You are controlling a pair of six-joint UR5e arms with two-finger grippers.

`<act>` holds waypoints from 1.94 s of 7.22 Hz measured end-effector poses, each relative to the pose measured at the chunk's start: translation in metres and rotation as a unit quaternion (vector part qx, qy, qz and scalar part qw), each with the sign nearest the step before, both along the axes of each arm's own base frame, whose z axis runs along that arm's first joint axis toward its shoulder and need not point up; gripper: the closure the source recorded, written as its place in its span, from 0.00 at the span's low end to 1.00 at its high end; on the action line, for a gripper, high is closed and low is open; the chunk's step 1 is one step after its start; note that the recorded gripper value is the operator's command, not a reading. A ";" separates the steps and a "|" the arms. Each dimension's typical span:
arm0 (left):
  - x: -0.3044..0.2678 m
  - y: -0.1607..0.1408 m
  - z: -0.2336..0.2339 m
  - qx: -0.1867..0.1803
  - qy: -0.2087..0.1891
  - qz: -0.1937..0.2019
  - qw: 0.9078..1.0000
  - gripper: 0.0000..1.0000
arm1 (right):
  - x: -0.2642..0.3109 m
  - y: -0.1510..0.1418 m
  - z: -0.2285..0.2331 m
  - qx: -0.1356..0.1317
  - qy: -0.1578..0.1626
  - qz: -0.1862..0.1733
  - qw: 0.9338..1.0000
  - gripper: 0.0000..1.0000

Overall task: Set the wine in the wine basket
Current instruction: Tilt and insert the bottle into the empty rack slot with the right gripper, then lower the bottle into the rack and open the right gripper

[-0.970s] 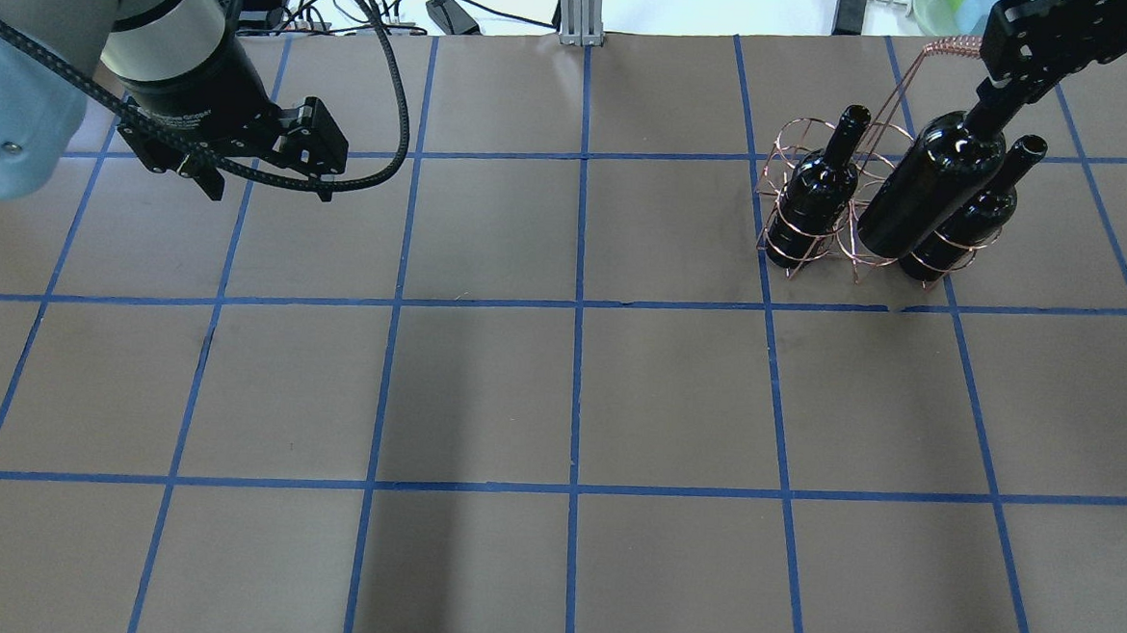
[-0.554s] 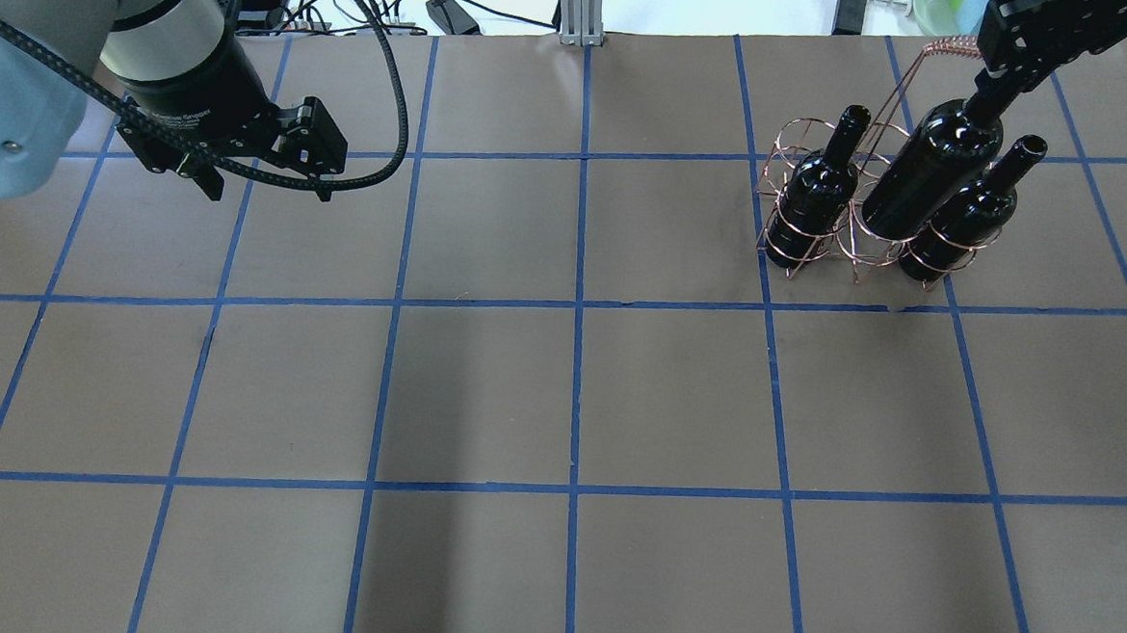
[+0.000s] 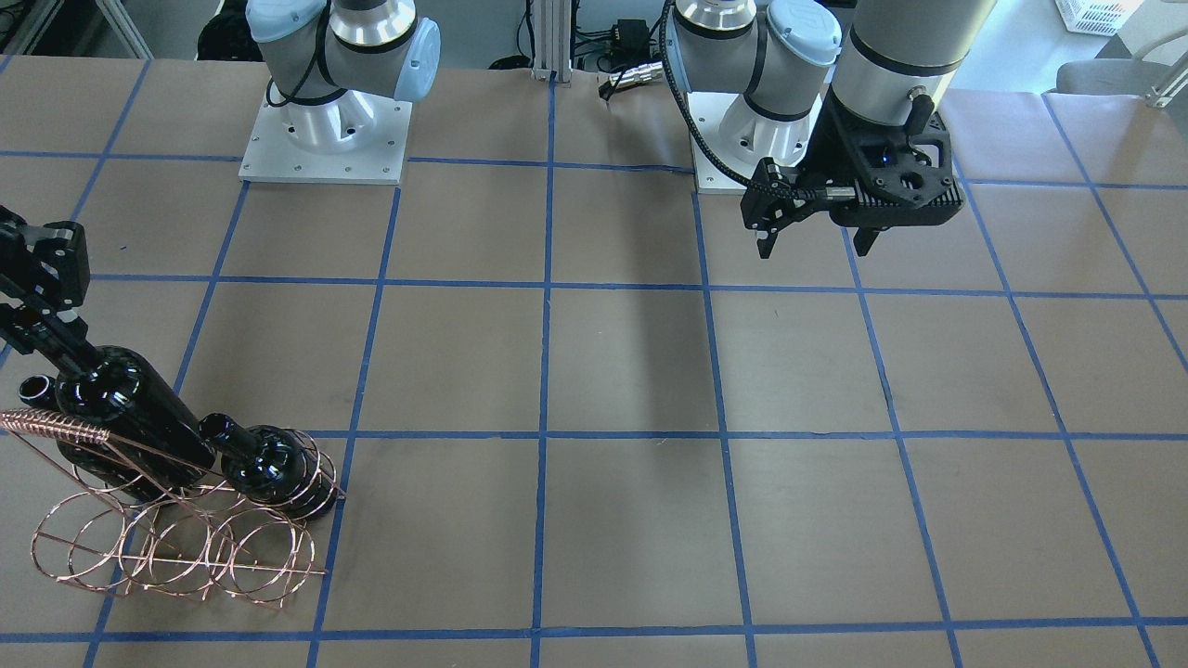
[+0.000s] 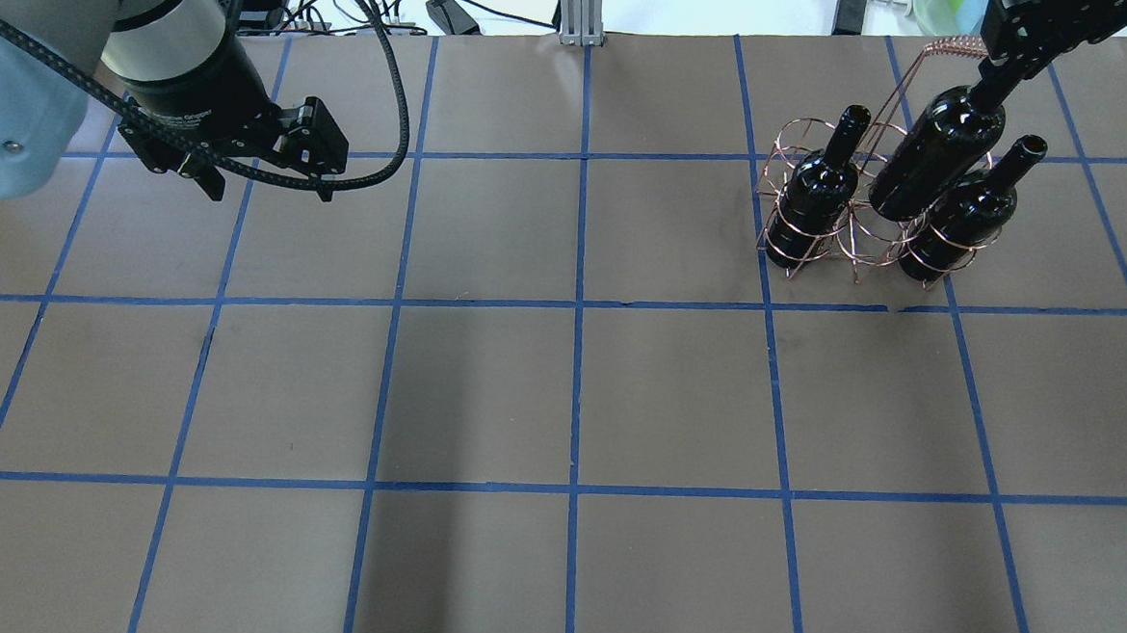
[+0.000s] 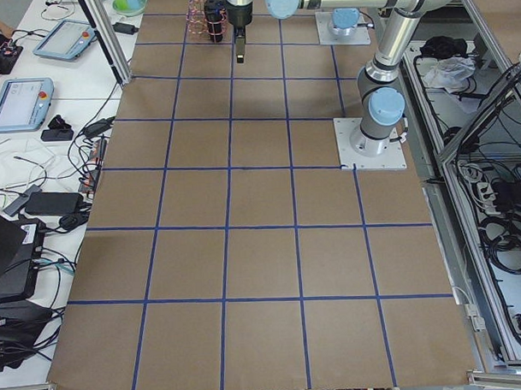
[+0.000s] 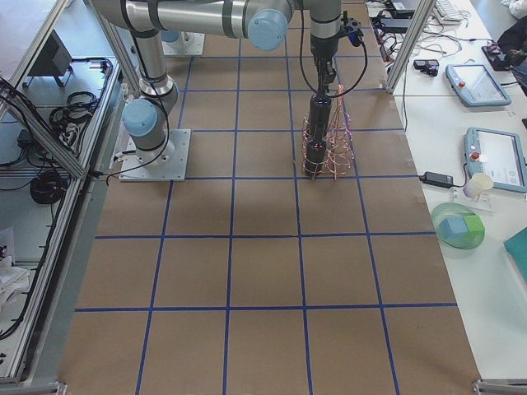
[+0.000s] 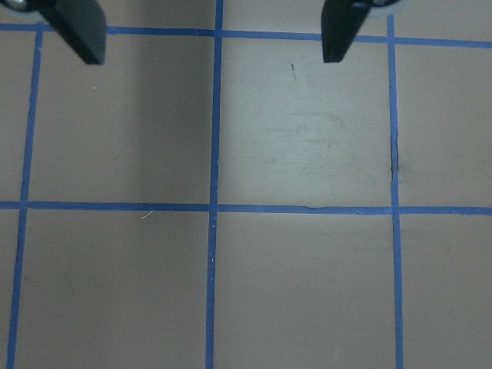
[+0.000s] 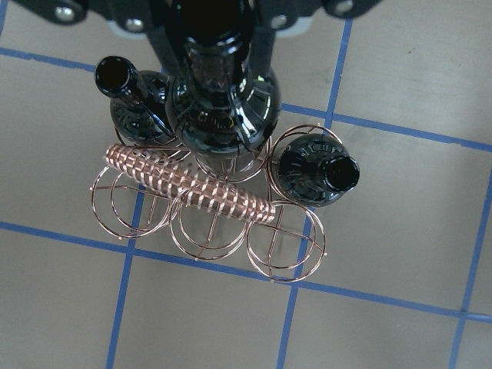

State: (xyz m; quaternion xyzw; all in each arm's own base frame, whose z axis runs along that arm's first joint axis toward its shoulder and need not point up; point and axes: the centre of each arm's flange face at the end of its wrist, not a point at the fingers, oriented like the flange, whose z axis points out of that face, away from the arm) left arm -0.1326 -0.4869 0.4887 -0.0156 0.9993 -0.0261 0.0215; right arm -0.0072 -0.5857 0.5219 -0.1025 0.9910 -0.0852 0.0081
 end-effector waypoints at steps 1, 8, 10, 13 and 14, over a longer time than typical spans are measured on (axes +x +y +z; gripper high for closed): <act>-0.001 0.000 0.000 0.000 0.000 0.000 1.000 0.00 | -0.001 -0.005 -0.005 0.003 -0.001 0.000 1.000 1.00; -0.002 0.001 -0.001 0.001 -0.001 -0.003 1.000 0.00 | -0.006 -0.023 -0.034 0.028 -0.005 0.002 1.000 1.00; -0.002 0.001 -0.001 0.001 -0.001 -0.003 1.000 0.00 | -0.007 -0.029 -0.045 0.033 -0.006 0.003 0.999 1.00; -0.002 0.001 -0.001 0.001 -0.002 -0.004 1.000 0.00 | -0.009 -0.039 -0.064 0.043 -0.007 0.005 0.999 1.00; -0.002 0.001 -0.001 0.001 -0.002 -0.004 1.000 0.00 | -0.009 -0.041 -0.068 0.045 -0.007 0.005 0.999 1.00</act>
